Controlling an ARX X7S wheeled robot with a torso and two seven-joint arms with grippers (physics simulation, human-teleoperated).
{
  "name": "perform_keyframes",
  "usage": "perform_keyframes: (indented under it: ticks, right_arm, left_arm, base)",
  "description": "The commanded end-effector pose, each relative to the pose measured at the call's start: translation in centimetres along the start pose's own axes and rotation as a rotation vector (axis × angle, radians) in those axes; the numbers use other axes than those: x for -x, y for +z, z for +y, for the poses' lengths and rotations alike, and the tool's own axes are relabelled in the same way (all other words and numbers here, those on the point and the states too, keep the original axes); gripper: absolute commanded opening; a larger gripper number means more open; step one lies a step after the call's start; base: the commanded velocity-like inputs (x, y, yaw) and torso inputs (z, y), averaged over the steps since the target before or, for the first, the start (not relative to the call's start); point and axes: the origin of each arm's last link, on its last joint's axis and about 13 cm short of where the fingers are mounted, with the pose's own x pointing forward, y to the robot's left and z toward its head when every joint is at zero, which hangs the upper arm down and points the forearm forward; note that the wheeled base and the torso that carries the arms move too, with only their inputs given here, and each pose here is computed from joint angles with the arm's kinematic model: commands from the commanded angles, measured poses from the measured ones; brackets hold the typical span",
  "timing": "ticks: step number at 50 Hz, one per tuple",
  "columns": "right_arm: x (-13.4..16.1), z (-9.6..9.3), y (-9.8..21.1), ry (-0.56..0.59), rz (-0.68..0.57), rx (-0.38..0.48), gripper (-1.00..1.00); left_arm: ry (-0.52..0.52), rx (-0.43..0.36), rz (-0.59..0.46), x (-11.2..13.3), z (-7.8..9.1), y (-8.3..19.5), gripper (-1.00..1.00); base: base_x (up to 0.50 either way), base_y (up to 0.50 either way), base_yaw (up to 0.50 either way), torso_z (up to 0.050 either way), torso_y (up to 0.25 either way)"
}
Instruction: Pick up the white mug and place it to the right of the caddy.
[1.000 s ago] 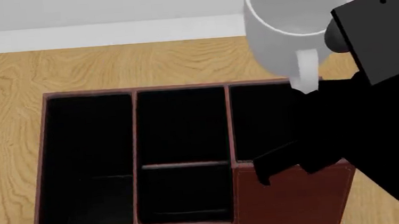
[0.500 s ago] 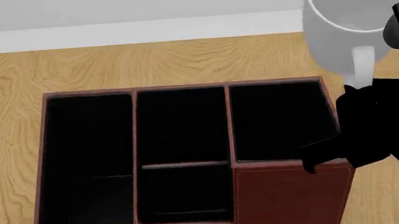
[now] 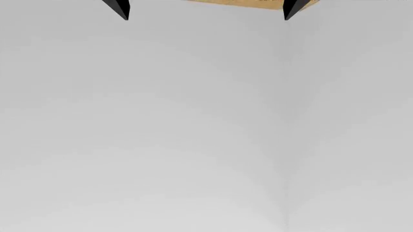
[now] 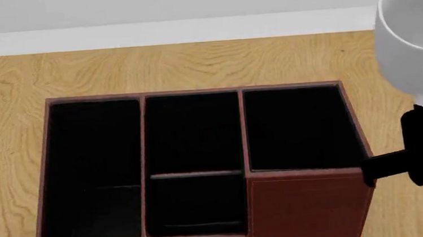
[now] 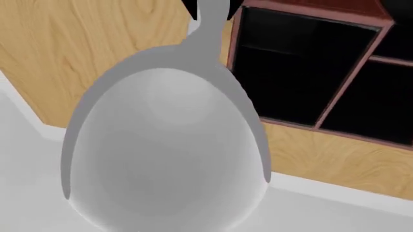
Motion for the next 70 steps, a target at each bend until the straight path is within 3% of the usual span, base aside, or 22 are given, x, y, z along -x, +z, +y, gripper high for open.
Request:
perform_keyframes:
  ticks: [1,70]
  right_arm:
    - [-0.2,-0.8,-0.4,-0.052,0.013,0.001,-1.00]
    - [-4.5,-1.4,-5.8,-0.047,0.210,-0.074,-1.00]
  left_arm:
    - [-0.001,0.000,-0.001,0.0,0.0,0.0,1.00]
    - [-0.012,-0.002,-0.012,0.4,-0.1,0.4,1.00]
  base:
    - [0.00,0.00,0.00,0.000,0.000]
    - [0.00,0.00,0.00,0.000,0.001]
